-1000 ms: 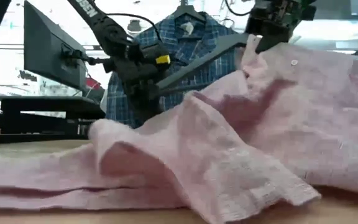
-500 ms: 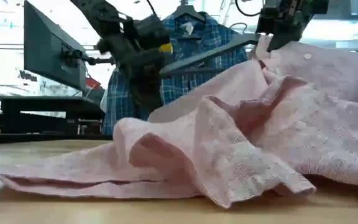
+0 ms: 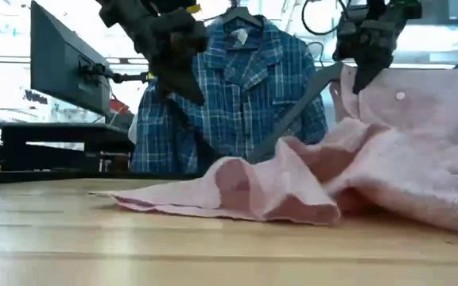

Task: Hang clothes
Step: Hang the pink polo shirt on the hanger rack

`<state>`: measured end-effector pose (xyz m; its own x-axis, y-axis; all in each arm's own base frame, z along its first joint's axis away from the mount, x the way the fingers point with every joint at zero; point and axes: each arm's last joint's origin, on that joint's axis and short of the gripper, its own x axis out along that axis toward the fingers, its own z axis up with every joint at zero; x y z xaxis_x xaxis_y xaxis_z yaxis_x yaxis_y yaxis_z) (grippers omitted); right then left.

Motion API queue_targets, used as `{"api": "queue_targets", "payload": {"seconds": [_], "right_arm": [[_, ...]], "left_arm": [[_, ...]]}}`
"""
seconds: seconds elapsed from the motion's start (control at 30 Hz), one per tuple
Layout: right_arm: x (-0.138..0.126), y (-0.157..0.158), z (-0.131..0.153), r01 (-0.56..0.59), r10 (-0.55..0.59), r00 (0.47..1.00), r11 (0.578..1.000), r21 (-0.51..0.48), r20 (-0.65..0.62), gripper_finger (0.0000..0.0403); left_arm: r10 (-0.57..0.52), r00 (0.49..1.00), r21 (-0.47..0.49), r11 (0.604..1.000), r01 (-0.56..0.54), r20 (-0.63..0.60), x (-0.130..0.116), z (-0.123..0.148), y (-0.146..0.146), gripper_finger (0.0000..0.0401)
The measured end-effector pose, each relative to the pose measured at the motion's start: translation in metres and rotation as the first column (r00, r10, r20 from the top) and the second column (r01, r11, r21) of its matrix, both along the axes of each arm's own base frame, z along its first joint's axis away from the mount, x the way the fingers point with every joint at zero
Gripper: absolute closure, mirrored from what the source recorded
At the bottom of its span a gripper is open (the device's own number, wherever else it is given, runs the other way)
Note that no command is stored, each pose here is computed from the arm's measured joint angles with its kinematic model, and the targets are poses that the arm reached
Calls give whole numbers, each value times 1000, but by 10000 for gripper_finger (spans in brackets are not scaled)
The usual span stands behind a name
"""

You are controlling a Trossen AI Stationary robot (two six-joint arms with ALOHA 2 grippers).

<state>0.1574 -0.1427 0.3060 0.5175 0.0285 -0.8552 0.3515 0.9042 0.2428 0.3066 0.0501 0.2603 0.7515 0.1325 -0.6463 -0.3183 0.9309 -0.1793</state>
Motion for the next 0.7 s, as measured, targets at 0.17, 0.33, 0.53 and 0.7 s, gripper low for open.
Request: {"api": "queue_targets", "payload": {"seconds": [0.17,0.33,0.53,0.7], "right_arm": [[2,2,0,-25,25,1000,1000,6,16,380],[3,2,1,-16,16,1000,1000,6,19,380],[3,-1,2,18,-18,999,1000,6,35,380],[5,-2,2,37,-37,998,999,6,50,380]], "left_arm": [[91,979,-130,989,-68,181,9,8,27,391],[51,961,-231,973,13,271,24,-5,50,334],[-8,929,-232,968,100,370,62,-31,49,268],[-19,936,-252,961,114,352,106,-51,52,264]]}}
